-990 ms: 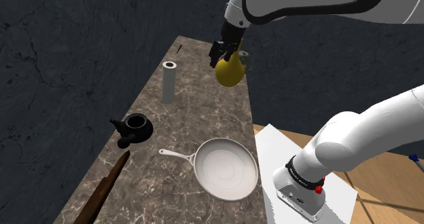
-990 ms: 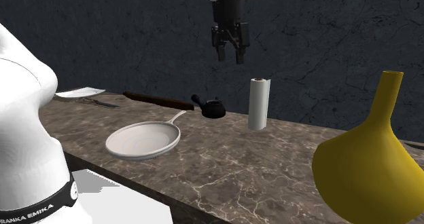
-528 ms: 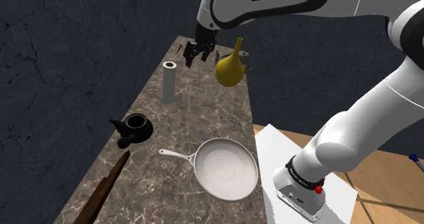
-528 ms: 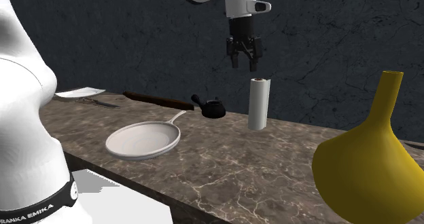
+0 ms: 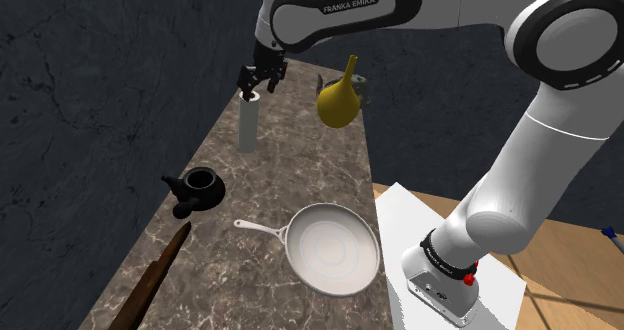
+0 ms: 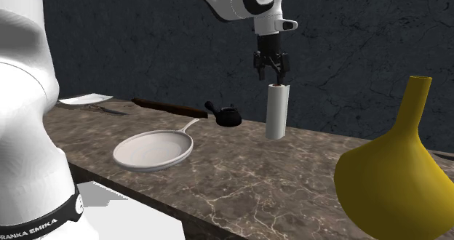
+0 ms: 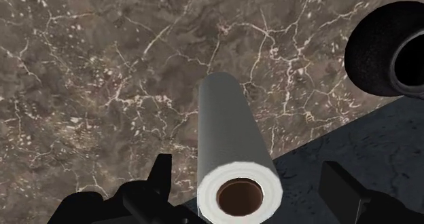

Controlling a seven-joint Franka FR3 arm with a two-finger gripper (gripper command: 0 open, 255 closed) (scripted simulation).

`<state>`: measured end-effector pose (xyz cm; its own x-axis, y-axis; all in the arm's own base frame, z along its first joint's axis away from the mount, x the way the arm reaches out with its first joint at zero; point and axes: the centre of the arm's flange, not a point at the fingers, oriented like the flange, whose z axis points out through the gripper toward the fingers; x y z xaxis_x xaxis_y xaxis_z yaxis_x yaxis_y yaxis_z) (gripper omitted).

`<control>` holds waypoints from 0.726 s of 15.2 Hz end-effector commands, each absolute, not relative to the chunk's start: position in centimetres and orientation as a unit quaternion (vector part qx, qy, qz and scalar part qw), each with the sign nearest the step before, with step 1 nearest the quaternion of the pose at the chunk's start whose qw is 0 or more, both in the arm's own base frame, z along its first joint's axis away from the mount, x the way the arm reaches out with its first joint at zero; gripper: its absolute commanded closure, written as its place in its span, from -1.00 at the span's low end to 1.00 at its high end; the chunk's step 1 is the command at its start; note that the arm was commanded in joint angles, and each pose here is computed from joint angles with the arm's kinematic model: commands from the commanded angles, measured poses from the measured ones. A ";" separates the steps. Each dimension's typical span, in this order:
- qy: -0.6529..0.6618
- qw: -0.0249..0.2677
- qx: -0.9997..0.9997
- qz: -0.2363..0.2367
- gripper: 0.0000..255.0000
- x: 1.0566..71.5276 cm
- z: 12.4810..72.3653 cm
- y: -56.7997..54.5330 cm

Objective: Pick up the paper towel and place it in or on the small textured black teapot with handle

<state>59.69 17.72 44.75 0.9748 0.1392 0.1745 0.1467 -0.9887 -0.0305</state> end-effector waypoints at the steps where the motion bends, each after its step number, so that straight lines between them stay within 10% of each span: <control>1: -0.072 0.022 -0.993 -0.087 -1.00 60.3 43.7 17.8; 11: -0.072 0.022 -0.993 -0.087 -1.00 60.8 40.8 18.0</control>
